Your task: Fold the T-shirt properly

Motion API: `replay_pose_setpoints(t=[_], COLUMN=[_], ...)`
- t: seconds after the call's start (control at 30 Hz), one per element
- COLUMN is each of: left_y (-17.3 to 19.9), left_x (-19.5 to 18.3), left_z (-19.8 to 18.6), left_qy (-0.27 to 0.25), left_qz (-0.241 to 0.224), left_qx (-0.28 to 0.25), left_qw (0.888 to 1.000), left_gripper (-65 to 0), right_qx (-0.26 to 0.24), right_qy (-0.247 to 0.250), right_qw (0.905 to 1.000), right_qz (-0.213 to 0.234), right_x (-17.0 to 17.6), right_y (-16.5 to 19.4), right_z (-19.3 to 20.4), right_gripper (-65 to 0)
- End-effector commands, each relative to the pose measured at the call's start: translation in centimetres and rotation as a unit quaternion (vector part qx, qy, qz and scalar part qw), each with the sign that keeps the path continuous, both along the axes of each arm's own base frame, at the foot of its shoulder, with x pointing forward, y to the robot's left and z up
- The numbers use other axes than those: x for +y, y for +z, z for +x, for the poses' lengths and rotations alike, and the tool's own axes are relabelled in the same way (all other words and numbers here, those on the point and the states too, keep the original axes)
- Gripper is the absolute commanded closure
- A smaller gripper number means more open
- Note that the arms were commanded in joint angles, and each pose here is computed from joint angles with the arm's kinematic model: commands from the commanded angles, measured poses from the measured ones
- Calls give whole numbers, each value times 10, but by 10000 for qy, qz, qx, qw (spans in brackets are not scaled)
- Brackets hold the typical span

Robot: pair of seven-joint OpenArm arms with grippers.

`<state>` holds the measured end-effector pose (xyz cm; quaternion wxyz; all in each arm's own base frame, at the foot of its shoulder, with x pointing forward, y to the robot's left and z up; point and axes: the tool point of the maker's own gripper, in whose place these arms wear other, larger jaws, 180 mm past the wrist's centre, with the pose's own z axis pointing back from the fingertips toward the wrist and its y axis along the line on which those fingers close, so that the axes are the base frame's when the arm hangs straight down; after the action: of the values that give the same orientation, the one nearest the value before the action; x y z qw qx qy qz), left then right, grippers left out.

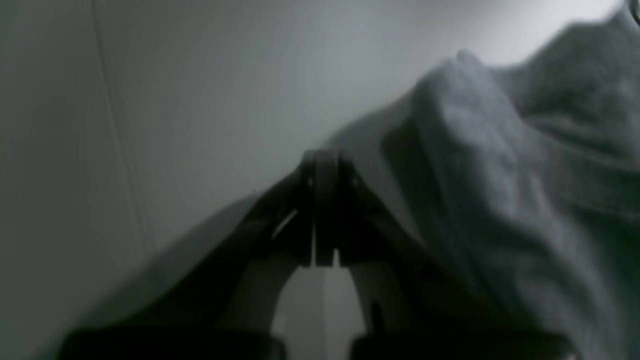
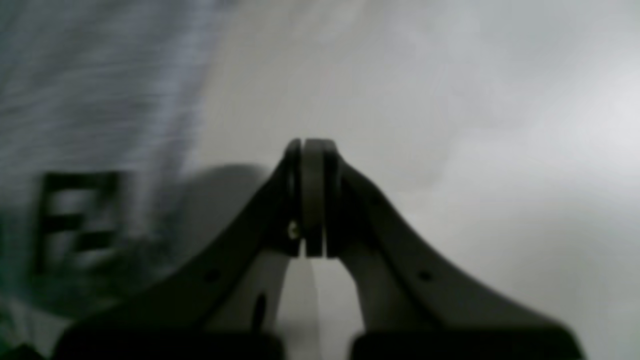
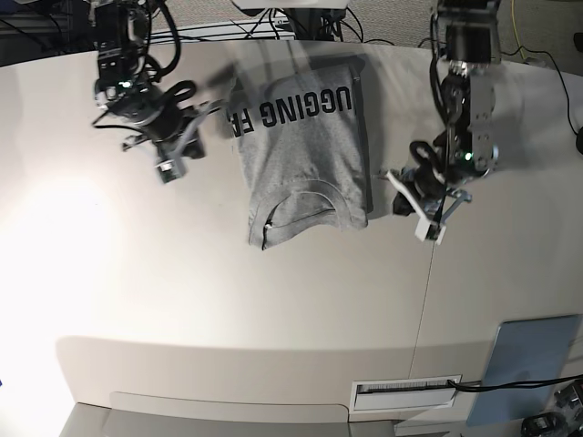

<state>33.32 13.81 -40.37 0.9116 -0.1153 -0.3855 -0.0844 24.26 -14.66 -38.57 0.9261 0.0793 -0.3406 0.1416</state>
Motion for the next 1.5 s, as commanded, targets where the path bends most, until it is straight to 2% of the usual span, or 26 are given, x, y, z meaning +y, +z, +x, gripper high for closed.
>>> replay_pose_setpoints(t=[0.0,0.13,0.27,0.4,0.53,0.7,0.93,1.13,1.3,1.37,1.4,1.47], left_y=[17,25,32,34,24,6,1,-27,-73,-94,-105,-126], left_x=[8,32,45,49,45,59,65,36,47,53,55,58], left_z=[6,-24,-56,-90,-131,-194,-285,-363,-408,-423,-429,-435], left_qy=[64,250,256,171,49,311,206,-248,113,75,96,342], left_qz=[85,461,771,962,922,659,238,-422,-686,-678,-700,-831], left_qx=[-297,-328,-291,-136,247,1015,1829,2680,3321,3525,3626,3781], left_qw=[9995,9981,9963,9951,9954,9922,9826,9622,9407,9333,9292,9214], left_gripper=[0,0,0,0,0,0,0,0,0,0,-29,-146], right_qx=[-199,-353,-480,-353,193,1030,2008,2870,3482,3630,3684,3736], right_qy=[-102,-670,-1104,-1359,-1576,-1699,-1684,-1741,-2073,-2268,-2354,-2511], right_qw=[9997,9971,9919,9867,9805,9694,9529,9368,9115,9014,8972,8913], right_qz=[51,-6,-396,-816,-1159,-1441,-1524,-988,-699,-650,-621,-538], right_x=[-8,-47,-87,-114,-137,-154,-150,-133,-139,-143,-145,-145], right_y=[12,29,51,65,59,46,33,-7,-55,-77,-89,-113], right_z=[6,-3,-26,-57,-100,-163,-234,-297,-346,-356,-360,-361], right_gripper=[0,0,0,0,0,0,0,0,0,0,0,0])
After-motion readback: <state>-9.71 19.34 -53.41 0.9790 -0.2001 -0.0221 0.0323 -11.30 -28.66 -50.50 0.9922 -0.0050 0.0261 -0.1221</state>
